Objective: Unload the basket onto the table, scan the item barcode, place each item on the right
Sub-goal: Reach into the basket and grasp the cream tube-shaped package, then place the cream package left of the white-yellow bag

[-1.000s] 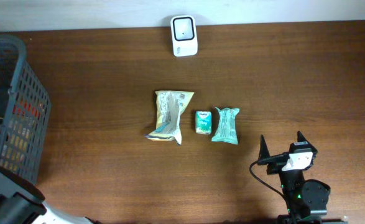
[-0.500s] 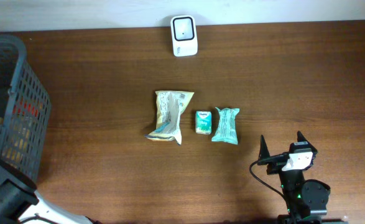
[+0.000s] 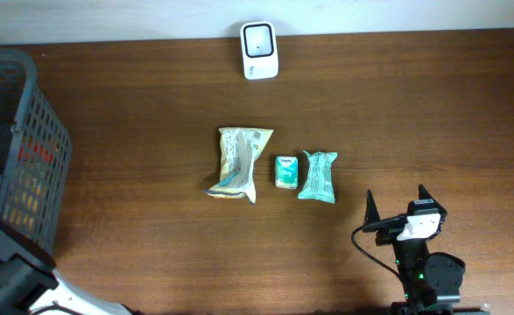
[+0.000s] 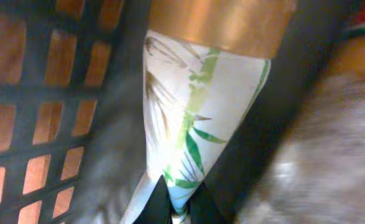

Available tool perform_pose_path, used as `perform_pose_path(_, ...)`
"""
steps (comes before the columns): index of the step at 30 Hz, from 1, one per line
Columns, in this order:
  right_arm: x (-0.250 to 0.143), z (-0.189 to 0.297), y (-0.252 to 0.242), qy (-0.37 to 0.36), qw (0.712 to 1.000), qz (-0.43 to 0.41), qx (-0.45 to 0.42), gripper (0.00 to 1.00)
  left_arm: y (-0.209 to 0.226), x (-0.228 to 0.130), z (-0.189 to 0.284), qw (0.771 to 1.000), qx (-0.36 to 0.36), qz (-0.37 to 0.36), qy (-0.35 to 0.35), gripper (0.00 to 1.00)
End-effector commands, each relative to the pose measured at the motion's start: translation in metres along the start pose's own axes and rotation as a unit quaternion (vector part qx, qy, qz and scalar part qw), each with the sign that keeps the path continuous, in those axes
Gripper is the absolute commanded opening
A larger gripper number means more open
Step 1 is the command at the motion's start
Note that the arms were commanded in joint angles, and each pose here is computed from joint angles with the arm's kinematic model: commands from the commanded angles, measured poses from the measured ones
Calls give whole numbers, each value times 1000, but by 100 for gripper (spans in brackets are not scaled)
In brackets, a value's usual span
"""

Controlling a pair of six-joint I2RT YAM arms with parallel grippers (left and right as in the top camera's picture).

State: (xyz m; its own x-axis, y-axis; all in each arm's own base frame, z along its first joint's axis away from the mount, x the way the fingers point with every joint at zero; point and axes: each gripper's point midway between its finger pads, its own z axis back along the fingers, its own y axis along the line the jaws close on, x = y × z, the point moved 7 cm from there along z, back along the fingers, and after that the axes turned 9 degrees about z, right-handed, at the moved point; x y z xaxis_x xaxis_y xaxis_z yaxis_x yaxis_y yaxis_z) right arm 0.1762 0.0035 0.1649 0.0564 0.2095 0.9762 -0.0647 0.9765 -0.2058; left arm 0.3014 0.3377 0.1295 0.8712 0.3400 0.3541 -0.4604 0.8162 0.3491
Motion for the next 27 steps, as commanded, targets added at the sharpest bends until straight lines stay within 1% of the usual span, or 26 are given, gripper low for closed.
perform_pose_path(1,-2,0,-1,1,1000,0,-6,99,-3,51,90,991,12,-7,-130,0)
perform_pose_path(3,-2,0,-1,1,1000,0,-6,99,-3,64,128,983,25,-4,-183,0)
perform_pose_path(4,-2,0,-1,1,1000,0,-6,99,1,69,148,976,40,17,-212,0)
perform_pose_path(6,-2,0,-1,1,1000,0,-6,99,16,77,196,952,71,95,-281,0)
perform_pose_path(8,-2,0,-1,1,1000,0,-6,98,28,77,239,924,71,152,-343,0)
perform_pose_path(9,-2,0,-1,1,1000,0,-6,99,34,74,265,905,67,185,-378,0)
perform_pose_path(11,-2,0,-1,1,1000,0,-6,99,37,64,308,875,44,228,-425,0)
perform_pose_path(12,-2,0,-1,1,1000,0,-6,99,34,59,322,867,32,235,-437,0)
perform_pose_path(14,-2,0,-1,1,1000,0,-6,99,9,45,360,854,-44,231,-463,0)
perform_pose_path(17,-2,0,-1,1,1000,0,-6,99,-33,28,387,850,-167,205,-456,0)
perform_pose_path(18,-2,0,-1,1,1000,0,-6,99,-60,19,397,849,-231,181,-439,0)
perform_pose_path(19,-2,0,-1,1,1000,0,-6,99,-83,12,402,852,-275,155,-417,0)
perform_pose_path(20,-2,0,-1,1,1000,0,-5,99,-99,7,404,856,-298,133,-402,0)
perform_pose_path(22,-2,0,-1,1,1000,0,-6,99,-140,-8,401,870,-340,82,-346,0)
perform_pose_path(24,-2,0,-1,1,1000,0,-5,99,-171,-22,394,885,-360,38,-292,0)
perform_pose_path(27,-2,0,-1,1,1000,0,-5,99,-208,-36,373,908,-365,-1,-206,0)
